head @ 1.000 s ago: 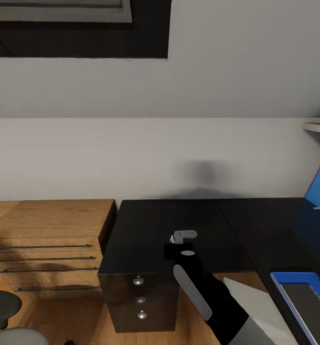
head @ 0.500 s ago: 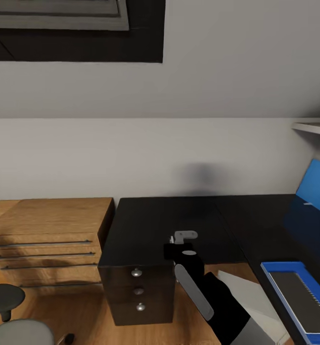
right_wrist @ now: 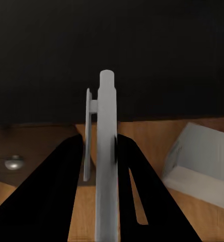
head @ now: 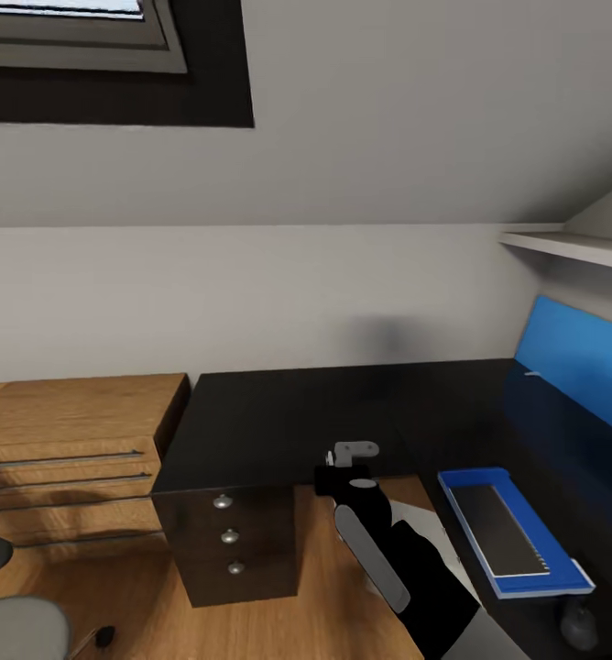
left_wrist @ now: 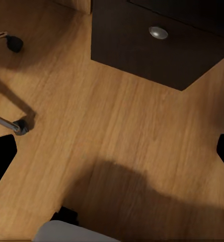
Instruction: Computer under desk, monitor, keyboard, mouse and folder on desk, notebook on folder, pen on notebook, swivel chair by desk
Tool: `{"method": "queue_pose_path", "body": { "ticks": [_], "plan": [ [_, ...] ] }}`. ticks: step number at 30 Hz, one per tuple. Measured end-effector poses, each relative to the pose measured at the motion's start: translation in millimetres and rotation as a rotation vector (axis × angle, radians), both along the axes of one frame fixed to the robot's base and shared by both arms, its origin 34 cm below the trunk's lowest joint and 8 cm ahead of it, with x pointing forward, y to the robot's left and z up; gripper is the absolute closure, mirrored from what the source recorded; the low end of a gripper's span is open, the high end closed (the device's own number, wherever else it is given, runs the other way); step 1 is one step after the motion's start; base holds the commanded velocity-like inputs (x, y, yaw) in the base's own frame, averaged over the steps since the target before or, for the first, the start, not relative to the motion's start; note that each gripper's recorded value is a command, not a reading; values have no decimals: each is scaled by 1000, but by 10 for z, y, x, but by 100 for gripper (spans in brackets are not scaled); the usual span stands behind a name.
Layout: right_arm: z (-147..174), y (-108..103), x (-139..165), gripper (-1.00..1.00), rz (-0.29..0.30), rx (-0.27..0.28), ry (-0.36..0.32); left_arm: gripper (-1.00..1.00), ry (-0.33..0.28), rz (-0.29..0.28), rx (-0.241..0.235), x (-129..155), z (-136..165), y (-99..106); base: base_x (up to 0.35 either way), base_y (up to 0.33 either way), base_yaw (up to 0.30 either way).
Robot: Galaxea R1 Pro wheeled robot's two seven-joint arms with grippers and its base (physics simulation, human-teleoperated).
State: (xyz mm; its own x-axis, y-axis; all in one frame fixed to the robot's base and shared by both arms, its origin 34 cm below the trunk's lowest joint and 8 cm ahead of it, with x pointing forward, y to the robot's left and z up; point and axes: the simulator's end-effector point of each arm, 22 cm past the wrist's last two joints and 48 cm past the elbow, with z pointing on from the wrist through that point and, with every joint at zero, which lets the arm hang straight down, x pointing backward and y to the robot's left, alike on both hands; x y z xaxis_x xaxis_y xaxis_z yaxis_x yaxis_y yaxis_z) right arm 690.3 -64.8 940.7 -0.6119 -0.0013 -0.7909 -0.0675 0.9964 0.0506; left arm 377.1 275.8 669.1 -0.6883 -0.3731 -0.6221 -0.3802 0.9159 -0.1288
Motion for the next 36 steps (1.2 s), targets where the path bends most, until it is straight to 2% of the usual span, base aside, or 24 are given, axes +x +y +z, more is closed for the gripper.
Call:
{"method": "queue_pose_path", "body": {
  "ticks": [7, 11, 19, 28, 36],
  "plan": [
    [1, -22, 5, 100, -3, -2, -1, -100, 2, 2, -1, -6, -3, 5, -29, -37, -25],
    [-10, -209, 48, 100, -30, -11, -4, -100, 0, 4, 0, -3, 1, 10, -1, -1, -211],
    [28, -352, 89, 100, -59, -7, -9, -100, -7, 4, 0, 16, 19, 10, 0, 0, -242],
    [43, -765, 168, 100, -122, -24, -17, -100, -13, 4, 0, 32, 35, 9, 0, 0, -249],
    [78, -1388, 281, 100, -202, -5, -20, -100, -5, 3, 0, -7, 4, 5, 0, 0, -252]
  ]
}}
